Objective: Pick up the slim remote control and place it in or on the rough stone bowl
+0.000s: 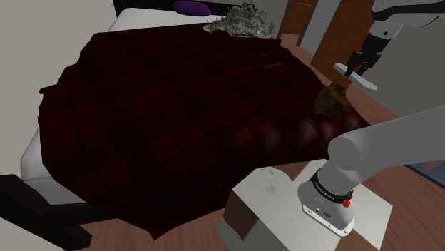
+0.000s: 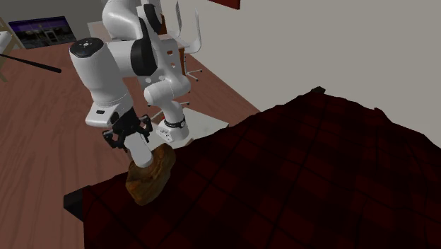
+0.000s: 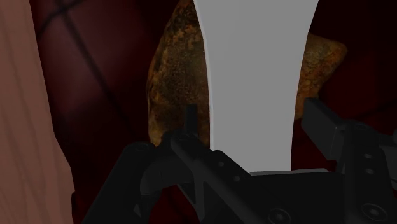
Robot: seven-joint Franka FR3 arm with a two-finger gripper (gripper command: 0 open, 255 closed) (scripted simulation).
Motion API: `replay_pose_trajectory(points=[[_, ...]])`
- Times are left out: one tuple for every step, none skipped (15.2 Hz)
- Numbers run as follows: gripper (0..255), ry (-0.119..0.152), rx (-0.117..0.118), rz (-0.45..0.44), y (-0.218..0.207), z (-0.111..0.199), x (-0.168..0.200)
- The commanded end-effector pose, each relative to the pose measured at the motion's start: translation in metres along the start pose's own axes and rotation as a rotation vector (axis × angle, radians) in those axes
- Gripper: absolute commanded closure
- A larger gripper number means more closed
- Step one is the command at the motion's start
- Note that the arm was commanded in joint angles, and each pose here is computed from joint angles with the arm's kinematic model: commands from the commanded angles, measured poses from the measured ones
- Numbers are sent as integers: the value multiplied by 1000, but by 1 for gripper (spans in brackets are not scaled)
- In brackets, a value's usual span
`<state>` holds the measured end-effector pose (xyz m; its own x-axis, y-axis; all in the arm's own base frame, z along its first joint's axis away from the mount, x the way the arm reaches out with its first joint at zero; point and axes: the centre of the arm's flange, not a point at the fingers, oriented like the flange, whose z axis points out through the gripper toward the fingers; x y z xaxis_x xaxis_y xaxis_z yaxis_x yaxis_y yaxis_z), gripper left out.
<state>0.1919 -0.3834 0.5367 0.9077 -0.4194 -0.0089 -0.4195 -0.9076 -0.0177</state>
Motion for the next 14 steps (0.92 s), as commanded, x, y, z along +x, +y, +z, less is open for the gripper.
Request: replay_pose_trajectory(points=[[255, 1, 0, 0, 2, 11, -1], [255, 1, 0, 0, 2, 16, -1], [255, 1, 0, 0, 2, 22, -1], [255, 1, 0, 0, 2, 27, -1], [255, 1, 0, 0, 3, 32, -1], [255, 1, 0, 0, 3, 38, -1], [255, 1, 0, 0, 3, 43, -1], [255, 1, 0, 0, 3, 48, -1], [255, 1, 0, 0, 3, 53, -1], [255, 1, 0, 0, 3, 53, -1], [255, 1, 0, 0, 3, 53, -1], [255, 1, 0, 0, 3, 53, -1], [255, 1, 0, 0, 3, 53, -1], [255, 1, 0, 0, 3, 53, -1]])
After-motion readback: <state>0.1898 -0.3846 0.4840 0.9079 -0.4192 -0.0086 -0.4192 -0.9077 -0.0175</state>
